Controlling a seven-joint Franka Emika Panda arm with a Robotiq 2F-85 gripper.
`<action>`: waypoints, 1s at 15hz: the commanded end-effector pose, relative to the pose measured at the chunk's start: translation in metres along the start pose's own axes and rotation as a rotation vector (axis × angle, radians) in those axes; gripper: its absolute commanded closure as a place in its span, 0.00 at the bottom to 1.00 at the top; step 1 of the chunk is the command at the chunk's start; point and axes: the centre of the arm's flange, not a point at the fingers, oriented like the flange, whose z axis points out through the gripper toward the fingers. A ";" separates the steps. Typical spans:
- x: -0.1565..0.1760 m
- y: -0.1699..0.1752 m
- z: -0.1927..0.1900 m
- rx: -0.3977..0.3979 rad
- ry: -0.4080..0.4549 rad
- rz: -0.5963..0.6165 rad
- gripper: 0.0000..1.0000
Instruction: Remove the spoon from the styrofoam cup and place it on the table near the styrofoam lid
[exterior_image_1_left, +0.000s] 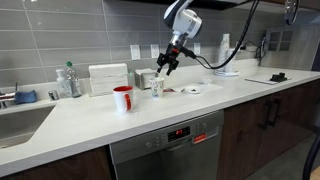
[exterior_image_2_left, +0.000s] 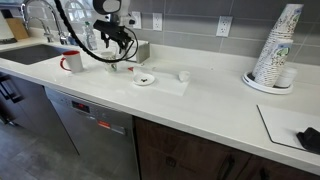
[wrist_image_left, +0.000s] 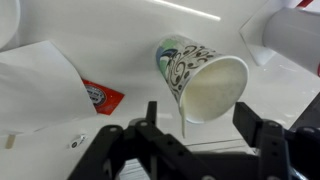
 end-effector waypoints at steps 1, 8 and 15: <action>0.010 0.012 0.006 0.052 0.018 -0.018 0.36; 0.014 0.014 0.013 0.089 0.040 -0.038 0.62; 0.014 0.006 0.009 0.097 0.037 -0.080 1.00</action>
